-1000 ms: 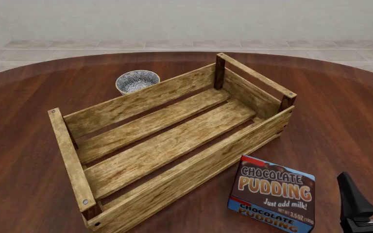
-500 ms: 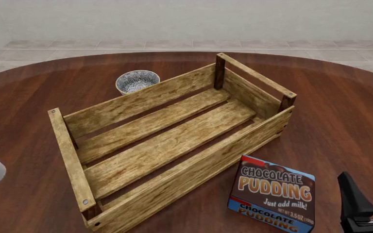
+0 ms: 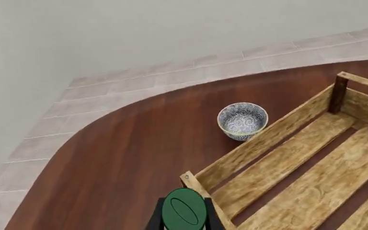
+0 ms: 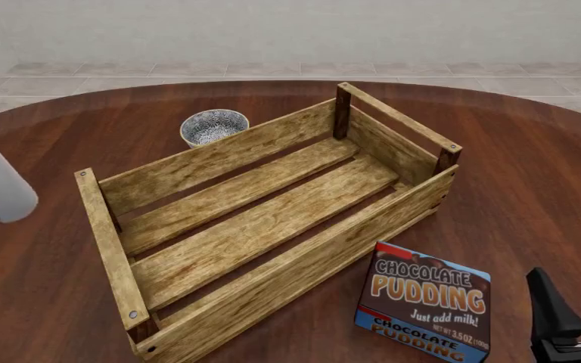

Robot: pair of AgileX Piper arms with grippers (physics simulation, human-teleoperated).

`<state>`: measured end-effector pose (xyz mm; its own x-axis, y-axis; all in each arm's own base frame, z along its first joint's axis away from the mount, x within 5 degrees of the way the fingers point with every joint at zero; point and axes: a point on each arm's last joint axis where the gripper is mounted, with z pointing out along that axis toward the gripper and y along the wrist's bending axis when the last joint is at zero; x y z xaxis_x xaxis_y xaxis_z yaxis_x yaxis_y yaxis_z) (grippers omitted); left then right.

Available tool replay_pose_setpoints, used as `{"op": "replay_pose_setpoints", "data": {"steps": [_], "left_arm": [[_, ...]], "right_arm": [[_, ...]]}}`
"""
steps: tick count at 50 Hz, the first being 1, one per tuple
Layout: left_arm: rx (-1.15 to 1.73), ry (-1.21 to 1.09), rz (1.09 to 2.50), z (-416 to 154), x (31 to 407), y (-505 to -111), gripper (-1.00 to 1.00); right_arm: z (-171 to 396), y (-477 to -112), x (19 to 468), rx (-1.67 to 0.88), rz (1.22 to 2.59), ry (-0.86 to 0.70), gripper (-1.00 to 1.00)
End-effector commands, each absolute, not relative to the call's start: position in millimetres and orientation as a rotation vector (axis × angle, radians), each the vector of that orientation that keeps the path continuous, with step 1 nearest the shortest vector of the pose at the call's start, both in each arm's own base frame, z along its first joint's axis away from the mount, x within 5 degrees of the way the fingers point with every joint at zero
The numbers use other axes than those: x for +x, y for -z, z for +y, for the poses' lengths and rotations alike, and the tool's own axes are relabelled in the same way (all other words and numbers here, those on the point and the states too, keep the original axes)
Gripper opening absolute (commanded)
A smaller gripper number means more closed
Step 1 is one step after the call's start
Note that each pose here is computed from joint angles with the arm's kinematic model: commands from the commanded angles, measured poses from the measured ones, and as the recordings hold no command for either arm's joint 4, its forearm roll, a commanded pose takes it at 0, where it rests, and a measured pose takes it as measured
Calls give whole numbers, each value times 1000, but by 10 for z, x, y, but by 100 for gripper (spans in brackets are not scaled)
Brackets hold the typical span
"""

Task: Pick up the salad dressing and put it in the tray.

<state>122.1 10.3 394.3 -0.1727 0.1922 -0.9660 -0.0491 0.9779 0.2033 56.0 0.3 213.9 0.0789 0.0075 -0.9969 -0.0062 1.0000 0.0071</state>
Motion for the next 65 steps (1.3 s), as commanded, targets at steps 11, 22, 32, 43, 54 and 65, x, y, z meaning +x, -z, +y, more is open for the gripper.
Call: {"op": "replay_pose_setpoints", "data": {"steps": [11, 22, 32, 43, 54, 65], "left_arm": [[299, -118, 1684, -166, 1714, -4313, -100], [413, -20, 1661, -481, 2050, -4428, -100], [466, 63, 1686, -769, 2380, -4376, -100], [487, 117, 1697, -979, 2600, -4294, -100], [475, 200, 1709, -1217, 2803, -4218, -100], [472, 283, 1721, -1479, 2961, -4088, -100]], "right_arm": [[3, -2136, 561, 1, 1492, -9, 100], [0, -2142, 559, 7, 1492, -7, 100], [-5, -2151, 558, 16, 1491, -4, 100], [-1, -2161, 556, 9, 1487, -8, 100], [1, -2147, 559, 5, 1487, -7, 100], [-1, -2143, 560, 8, 1487, -7, 100]]}}
